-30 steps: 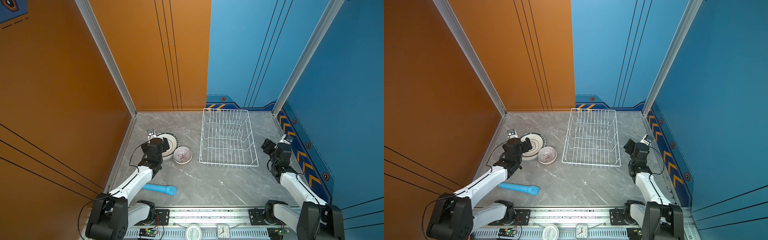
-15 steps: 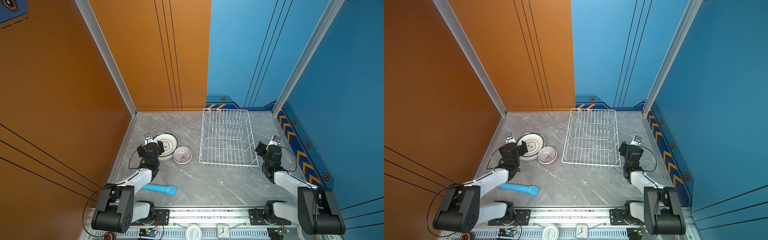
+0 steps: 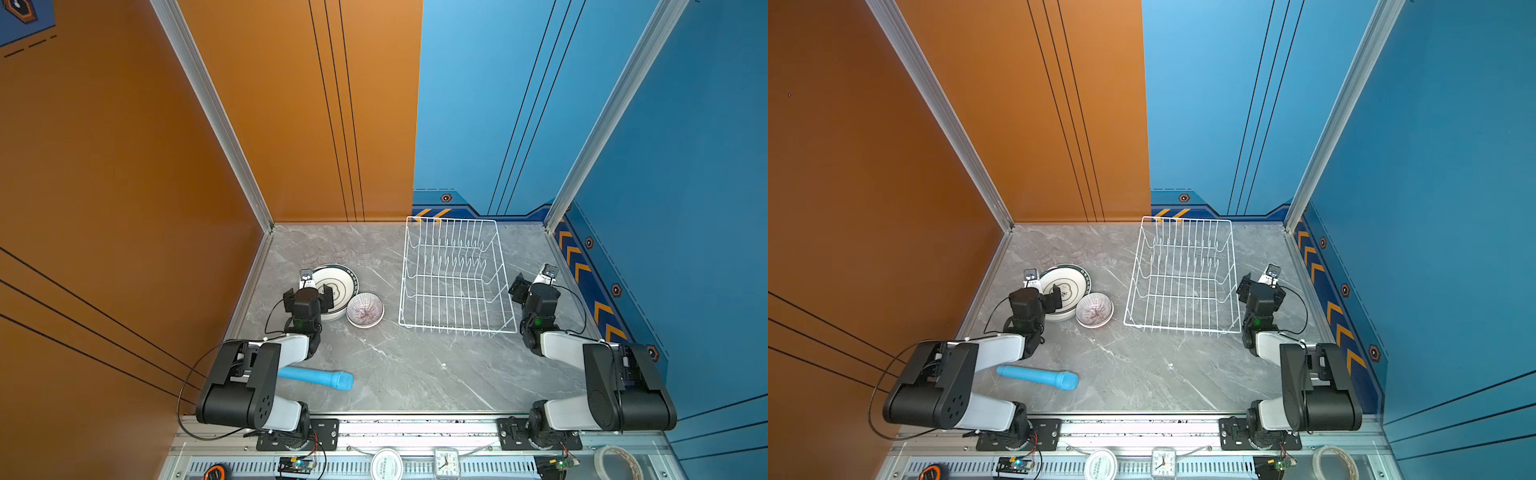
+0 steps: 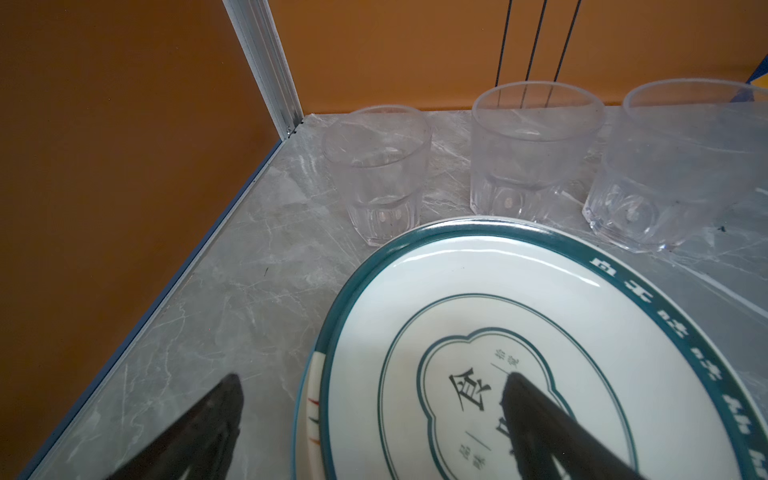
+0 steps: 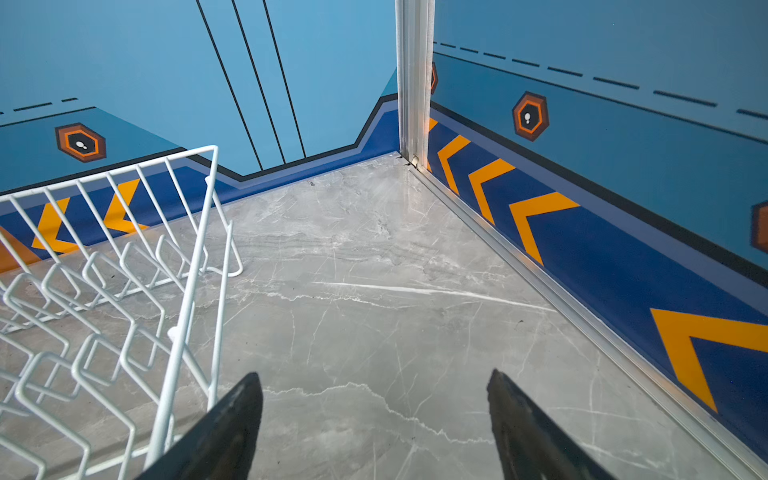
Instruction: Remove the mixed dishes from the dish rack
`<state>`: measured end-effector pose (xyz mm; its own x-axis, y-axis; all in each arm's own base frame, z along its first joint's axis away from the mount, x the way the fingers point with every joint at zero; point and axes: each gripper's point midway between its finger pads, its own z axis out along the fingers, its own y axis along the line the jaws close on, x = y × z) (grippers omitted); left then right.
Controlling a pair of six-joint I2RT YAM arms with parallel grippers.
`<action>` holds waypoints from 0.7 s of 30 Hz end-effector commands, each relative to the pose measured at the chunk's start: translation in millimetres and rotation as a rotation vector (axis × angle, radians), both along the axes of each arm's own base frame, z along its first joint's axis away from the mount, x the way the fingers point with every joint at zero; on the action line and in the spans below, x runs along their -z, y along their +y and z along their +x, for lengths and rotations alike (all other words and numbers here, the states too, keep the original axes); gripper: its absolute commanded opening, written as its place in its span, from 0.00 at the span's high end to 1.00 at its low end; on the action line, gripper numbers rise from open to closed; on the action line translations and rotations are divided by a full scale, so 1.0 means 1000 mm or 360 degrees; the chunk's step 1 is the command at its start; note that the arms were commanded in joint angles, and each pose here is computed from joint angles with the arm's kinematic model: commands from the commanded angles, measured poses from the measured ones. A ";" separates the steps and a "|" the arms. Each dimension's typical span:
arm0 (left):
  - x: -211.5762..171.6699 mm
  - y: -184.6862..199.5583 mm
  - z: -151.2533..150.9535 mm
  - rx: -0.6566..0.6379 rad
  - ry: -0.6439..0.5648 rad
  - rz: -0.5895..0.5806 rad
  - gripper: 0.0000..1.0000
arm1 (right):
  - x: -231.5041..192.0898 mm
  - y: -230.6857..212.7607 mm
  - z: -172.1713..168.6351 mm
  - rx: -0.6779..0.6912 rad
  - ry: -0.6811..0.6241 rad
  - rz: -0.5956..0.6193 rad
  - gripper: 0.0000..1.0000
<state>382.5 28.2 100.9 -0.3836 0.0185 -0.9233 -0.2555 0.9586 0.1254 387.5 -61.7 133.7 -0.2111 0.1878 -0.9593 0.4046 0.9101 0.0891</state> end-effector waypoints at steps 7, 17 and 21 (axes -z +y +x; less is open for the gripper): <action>-0.002 -0.005 0.010 0.0062 -0.0045 0.0002 0.02 | 0.027 0.018 -0.003 -0.0126 0.0130 -0.0131 0.12; 0.005 -0.003 0.009 0.0065 -0.0074 -0.0016 0.02 | 0.038 0.029 -0.001 -0.0242 0.0114 -0.0134 0.05; 0.006 -0.003 0.009 0.0064 -0.0084 -0.0014 0.02 | 0.038 0.029 -0.001 -0.0241 0.0108 -0.0133 0.05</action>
<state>391.9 24.9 97.2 -0.3431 0.0174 -0.9392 -0.2330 0.9670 0.1030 399.2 -35.9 137.2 -0.1503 0.1127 -0.9822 0.2880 0.9554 0.0656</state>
